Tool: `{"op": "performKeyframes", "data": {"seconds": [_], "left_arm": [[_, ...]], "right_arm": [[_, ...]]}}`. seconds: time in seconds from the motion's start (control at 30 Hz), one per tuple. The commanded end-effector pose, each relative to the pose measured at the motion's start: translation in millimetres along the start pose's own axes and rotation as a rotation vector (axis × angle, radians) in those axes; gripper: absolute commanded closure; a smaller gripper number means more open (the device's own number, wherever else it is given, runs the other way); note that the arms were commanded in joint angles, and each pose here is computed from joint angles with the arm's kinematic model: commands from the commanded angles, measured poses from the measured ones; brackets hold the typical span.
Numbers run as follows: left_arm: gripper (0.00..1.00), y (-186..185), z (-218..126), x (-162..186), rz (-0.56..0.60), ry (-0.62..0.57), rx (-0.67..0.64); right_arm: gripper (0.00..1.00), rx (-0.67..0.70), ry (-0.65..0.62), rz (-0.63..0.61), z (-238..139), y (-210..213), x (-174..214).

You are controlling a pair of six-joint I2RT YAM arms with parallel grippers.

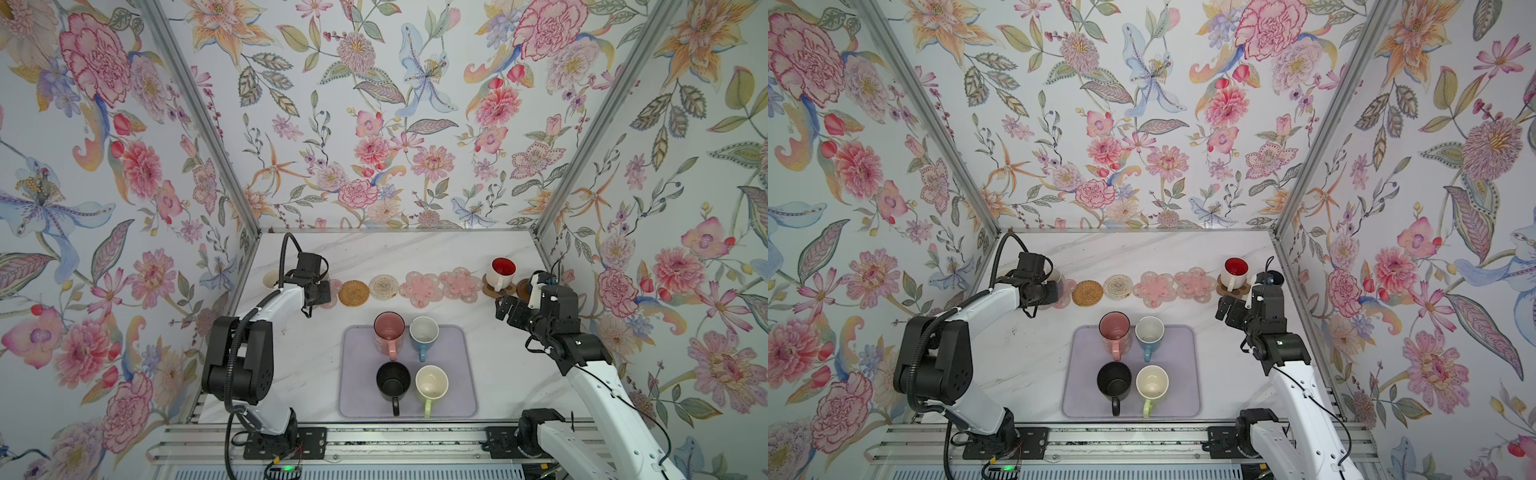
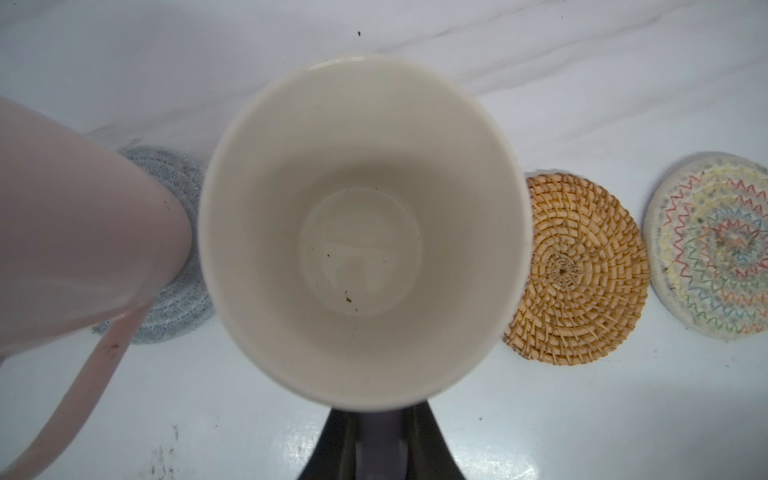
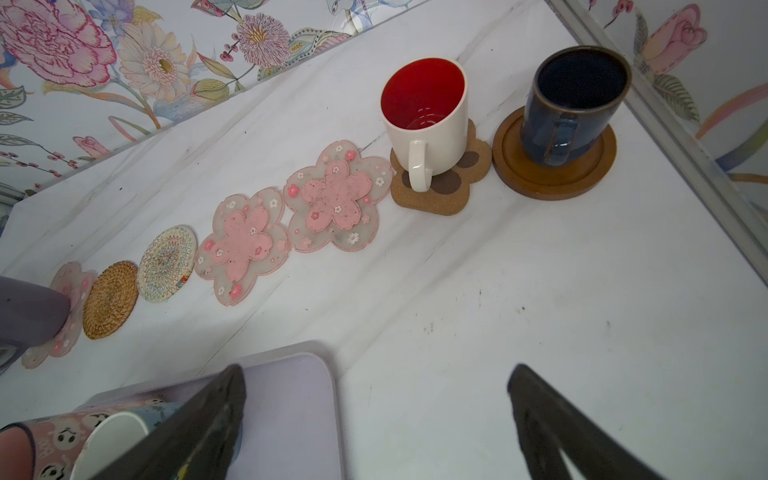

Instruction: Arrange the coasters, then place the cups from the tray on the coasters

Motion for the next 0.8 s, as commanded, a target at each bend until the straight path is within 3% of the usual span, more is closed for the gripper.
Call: {"op": "performKeyframes", "data": {"seconds": [0.0, 0.77], "left_arm": [[1.00, 0.5, -9.3, -26.8, -0.015, -0.111, 0.015], [1.00, 0.9, 1.7, -21.3, -0.025, -0.078, 0.020]], "right_arm": [[0.01, 0.008, 0.013, -0.010, -0.6, -1.1, 0.1], [0.01, 0.002, 0.014, -0.008, -1.4, -0.8, 0.2]]}}
Point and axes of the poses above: each gripper's point midway between its finger pads, its own z axis out along the fingers, its own y axis along the line the jaws close on, x = y × z, the point moved 9 cm from there along -z, back along the fingers, and after that the axes turned 5 degrees about z, right-handed, at the moved point
